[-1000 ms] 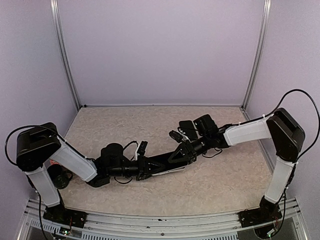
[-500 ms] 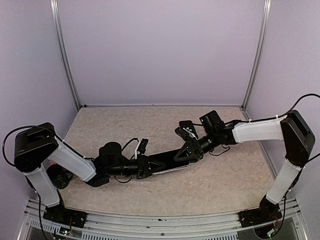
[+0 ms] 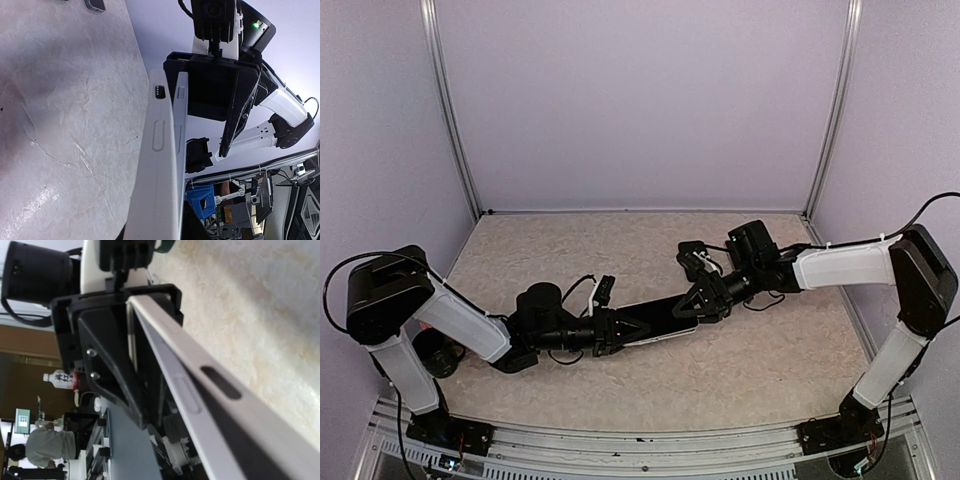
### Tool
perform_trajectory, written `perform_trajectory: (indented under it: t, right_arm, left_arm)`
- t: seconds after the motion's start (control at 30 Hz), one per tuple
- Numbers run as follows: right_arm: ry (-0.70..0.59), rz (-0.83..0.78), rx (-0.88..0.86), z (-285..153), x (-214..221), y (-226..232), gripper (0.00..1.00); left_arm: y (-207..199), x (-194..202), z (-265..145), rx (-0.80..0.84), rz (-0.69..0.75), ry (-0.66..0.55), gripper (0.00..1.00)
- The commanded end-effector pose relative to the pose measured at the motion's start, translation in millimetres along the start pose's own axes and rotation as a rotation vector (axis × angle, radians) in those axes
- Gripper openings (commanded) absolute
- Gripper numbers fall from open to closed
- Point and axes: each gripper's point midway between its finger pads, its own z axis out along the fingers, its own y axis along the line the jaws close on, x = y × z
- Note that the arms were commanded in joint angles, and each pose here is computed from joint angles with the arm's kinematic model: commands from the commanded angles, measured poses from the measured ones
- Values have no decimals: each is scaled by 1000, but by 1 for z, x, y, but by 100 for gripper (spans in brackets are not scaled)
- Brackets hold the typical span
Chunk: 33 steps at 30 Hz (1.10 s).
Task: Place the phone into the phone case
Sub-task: Install the phone on the phone case, then place the phone at the center of the board.
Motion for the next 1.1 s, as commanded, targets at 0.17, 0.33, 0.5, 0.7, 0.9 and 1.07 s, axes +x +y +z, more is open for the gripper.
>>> perform_trajectory:
  t: [0.17, 0.33, 0.5, 0.7, 0.9, 1.07]
  right_arm:
    - [-14, -63, -71, -4, -8, 26, 47]
    - [-13, -65, -74, -4, -9, 27, 48]
    - [-12, -77, -100, -5, -8, 35, 48]
    - [0, -97, -138, -1, -7, 45, 49]
    - [16, -80, -142, 9, -4, 43, 39]
    - [12, -68, -139, 8, -5, 42, 10]
  left_arm:
    - [-10, -11, 1, 26, 29, -38, 22]
    - [-9, -12, 2, 23, 28, -33, 27]
    - [-6, -12, 2, 17, 21, -35, 27]
    - [-4, -13, 1, 12, 14, -36, 28]
    - [1, -11, 2, 5, 4, -33, 31]
    - [7, -10, -3, -9, -7, -41, 31]
